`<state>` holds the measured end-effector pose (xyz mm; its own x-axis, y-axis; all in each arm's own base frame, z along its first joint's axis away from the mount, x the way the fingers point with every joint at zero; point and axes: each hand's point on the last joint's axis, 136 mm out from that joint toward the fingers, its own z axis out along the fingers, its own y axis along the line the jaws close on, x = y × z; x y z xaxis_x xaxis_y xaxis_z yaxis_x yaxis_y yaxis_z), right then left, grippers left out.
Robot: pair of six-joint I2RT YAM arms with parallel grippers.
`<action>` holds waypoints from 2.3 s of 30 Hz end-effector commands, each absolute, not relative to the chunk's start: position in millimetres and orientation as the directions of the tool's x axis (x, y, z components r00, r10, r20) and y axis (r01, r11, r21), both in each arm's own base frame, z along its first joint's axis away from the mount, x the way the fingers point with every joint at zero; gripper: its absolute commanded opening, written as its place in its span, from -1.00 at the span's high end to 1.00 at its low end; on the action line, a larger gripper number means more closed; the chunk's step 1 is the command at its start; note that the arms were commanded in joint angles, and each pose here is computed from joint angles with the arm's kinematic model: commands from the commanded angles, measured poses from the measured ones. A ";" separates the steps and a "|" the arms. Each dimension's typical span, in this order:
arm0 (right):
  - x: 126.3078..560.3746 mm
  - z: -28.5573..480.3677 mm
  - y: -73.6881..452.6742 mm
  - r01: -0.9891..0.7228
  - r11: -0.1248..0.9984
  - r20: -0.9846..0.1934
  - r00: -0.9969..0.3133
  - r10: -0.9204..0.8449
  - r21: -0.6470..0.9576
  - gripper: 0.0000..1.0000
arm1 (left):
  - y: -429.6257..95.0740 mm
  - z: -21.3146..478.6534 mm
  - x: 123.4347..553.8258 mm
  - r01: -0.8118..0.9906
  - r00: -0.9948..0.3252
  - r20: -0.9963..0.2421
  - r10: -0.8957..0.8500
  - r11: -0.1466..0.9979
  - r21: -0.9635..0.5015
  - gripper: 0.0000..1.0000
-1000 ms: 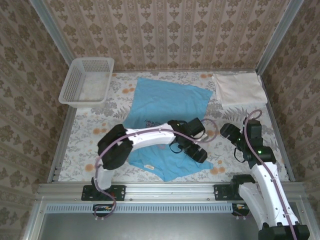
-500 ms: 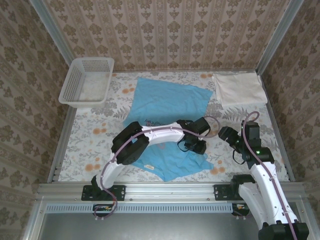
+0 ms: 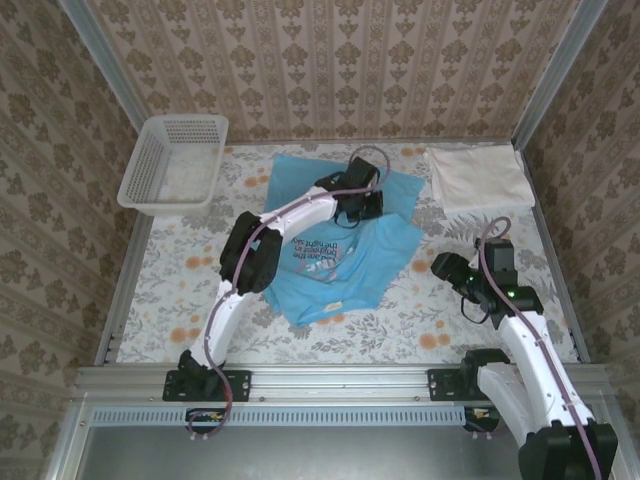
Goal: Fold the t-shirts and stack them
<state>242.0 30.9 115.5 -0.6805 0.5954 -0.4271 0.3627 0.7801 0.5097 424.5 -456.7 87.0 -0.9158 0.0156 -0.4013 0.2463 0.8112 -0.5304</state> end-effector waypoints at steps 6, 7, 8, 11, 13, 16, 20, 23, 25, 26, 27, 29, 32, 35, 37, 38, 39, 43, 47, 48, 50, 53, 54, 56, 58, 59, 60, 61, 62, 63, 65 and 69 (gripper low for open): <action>256.8 102.2 54.5 0.306 0.784 -0.349 -0.766 0.540 0.541 -0.37 | -428.8 156.2 419.4 0.337 -0.882 -0.461 0.095 0.810 -0.479 -0.47; 259.2 100.4 56.1 0.303 0.791 -0.345 -0.775 0.529 0.532 -0.37 | -411.8 162.6 416.7 0.319 -0.875 -0.479 0.068 0.825 -0.466 -0.54; 262.3 99.3 59.3 0.297 0.796 -0.341 -0.784 0.518 0.527 -0.37 | -392.6 167.1 411.6 0.291 -0.870 -0.491 0.036 0.842 -0.455 -0.62; 273.7 96.4 73.9 0.257 0.825 -0.342 -0.817 0.463 0.503 -0.37 | -329.1 166.8 393.6 0.155 -0.866 -0.489 -0.107 0.871 -0.466 -0.65; 282.1 94.7 85.5 0.221 0.854 -0.343 -0.846 0.407 0.470 -0.37 | -287.6 154.8 375.7 0.044 -0.862 -0.458 -0.216 0.869 -0.492 -0.61; 298.5 92.9 96.9 0.188 0.885 -0.344 -0.871 0.350 0.426 -0.38 | -228.5 138.7 343.2 -0.105 -0.824 -0.454 -0.338 0.879 -0.465 -0.63; 326.9 88.3 102.7 0.169 0.910 -0.343 -0.888 0.308 0.378 -0.50 | -170.5 117.4 304.9 -0.277 -0.765 -0.450 -0.461 0.866 -0.416 -0.68; 343.5 79.7 112.2 0.155 0.919 -0.298 -0.915 0.271 0.362 -0.49 | -157.9 98.6 292.4 -0.318 -0.755 -0.412 -0.510 0.834 -0.450 -0.68; 352.5 68.5 114.6 0.167 0.925 -0.266 -0.927 0.265 0.342 -0.42 | -155.4 88.7 291.7 -0.328 -0.766 -0.382 -0.517 0.826 -0.459 -0.68; 355.6 64.7 115.0 0.170 0.929 -0.254 -0.932 0.260 0.330 -0.40 | -156.4 84.2 292.1 -0.328 -0.778 -0.365 -0.512 0.826 -0.458 -0.68; 357.5 59.9 115.8 0.172 0.931 -0.239 -0.937 0.255 0.322 -0.36 | -156.7 77.7 292.1 -0.330 -0.789 -0.352 -0.504 0.831 -0.448 -0.68; 362.0 51.2 117.6 0.173 0.936 -0.213 -0.946 0.244 0.306 -0.29 | -149.6 59.2 289.6 -0.376 -0.791 -0.331 -0.515 0.835 -0.402 -0.70; 361.9 40.5 118.7 0.167 0.947 -0.176 -0.960 0.220 0.273 -0.15 | -143.0 35.5 291.0 -0.413 -0.779 -0.322 -0.538 0.827 -0.381 -0.66; 360.6 33.2 121.8 0.155 0.953 -0.140 -0.970 0.196 0.260 -0.02 | -141.6 23.6 300.6 -0.405 -0.791 -0.337 -0.510 0.850 -0.336 -0.35; 359.0 28.0 121.0 0.153 0.958 -0.121 -0.975 0.187 0.243 0.10 | -139.2 19.0 308.9 -0.389 -0.802 -0.357 -0.480 0.872 -0.298 -0.05; 357.8 25.5 121.1 0.150 0.959 -0.112 -0.977 0.181 0.241 0.18 | -136.0 19.0 315.2 -0.385 -0.801 -0.378 -0.464 0.883 -0.268 0.09; 356.3 23.1 120.5 0.148 0.960 -0.102 -0.979 0.175 0.237 0.26 | -132.7 18.2 321.1 -0.378 -0.804 -0.395 -0.445 0.895 -0.238 0.22; 346.0 14.8 120.3 0.131 0.967 -0.063 -0.987 0.148 0.219 0.48 | -129.9 21.3 347.6 -0.333 -0.819 -0.443 -0.366 0.930 -0.155 0.54; 331.0 8.7 128.8 0.108 0.967 -0.030 -0.993 0.118 0.230 0.74 | -124.4 27.0 383.5 -0.292 -0.829 -0.480 -0.288 0.954 -0.068 0.77; 325.2 7.0 133.0 0.103 0.967 -0.019 -0.994 0.110 0.235 0.78 | -127.5 30.5 393.0 -0.278 -0.830 -0.486 -0.274 0.958 -0.066 0.79; 316.0 4.6 142.6 0.089 0.965 -0.002 -0.996 0.092 0.248 0.81 | -132.1 32.7 412.1 -0.238 -0.843 -0.486 -0.230 0.970 -0.045 0.83; 300.9 2.7 156.6 0.074 0.962 0.014 -0.997 0.073 0.261 0.87 | -136.2 41.1 439.5 -0.195 -0.846 -0.503 -0.174 0.981 -0.012 0.84; 294.7 2.9 163.7 0.066 0.959 0.019 -0.998 0.064 0.276 0.88 | -139.2 45.0 448.4 -0.177 -0.845 -0.511 -0.157 0.984 -0.011 0.85; 284.6 2.6 176.6 0.064 0.954 0.026 -0.998 0.059 0.293 0.90 | -145.3 49.9 468.3 -0.142 -0.843 -0.524 -0.121 0.990 0.001 0.84; 277.8 6.5 183.3 0.041 0.967 -0.009 -0.999 0.045 0.251 0.92 | -156.5 53.4 486.9 -0.092 -0.842 -0.532 -0.088 0.996 -0.018 0.80; 275.9 10.7 188.1 0.039 0.965 -0.022 -0.999 0.046 0.259 0.93 | -163.8 55.8 496.7 -0.065 -0.843 -0.532 -0.073 0.997 -0.033 0.80; 273.6 16.0 196.6 0.057 0.952 -0.020 -0.998 0.066 0.302 0.95 | -171.0 57.3 504.6 -0.038 -0.844 -0.534 -0.057 0.998 -0.047 0.79; 273.1 20.3 206.6 0.086 0.928 -0.019 -0.995 0.100 0.363 1.00 | -181.7 58.4 513.4 0.002 -0.843 -0.536 -0.038 0.997 -0.074 0.78; 271.1 22.1 215.7 0.109 0.910 -0.018 -0.992 0.126 0.401 1.00 | -192.3 60.1 520.9 0.037 -0.844 -0.535 -0.022 0.994 -0.099 0.78; 268.1 22.6 223.4 0.115 0.903 -0.021 -0.990 0.136 0.414 1.00 | -200.3 61.9 527.3 0.061 -0.843 -0.538 -0.014 0.991 -0.121 0.78; 260.1 20.7 243.2 0.115 0.894 -0.032 -0.989 0.142 0.433 1.00 | -221.2 67.1 540.5 0.133 -0.834 -0.552 0.019 0.977 -0.168 0.77; 244.4 9.0 298.7 0.160 0.833 -0.017 -0.980 0.199 0.530 1.00 | -230.0 72.1 555.9 0.145 -0.837 -0.546 0.048 0.980 -0.136 0.69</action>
<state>254.7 255.4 15.1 -0.9934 0.1001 -0.0552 0.0670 0.9009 0.4289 555.8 -219.1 65.9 -0.8228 -0.0248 -0.5677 0.0723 0.9864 -0.1478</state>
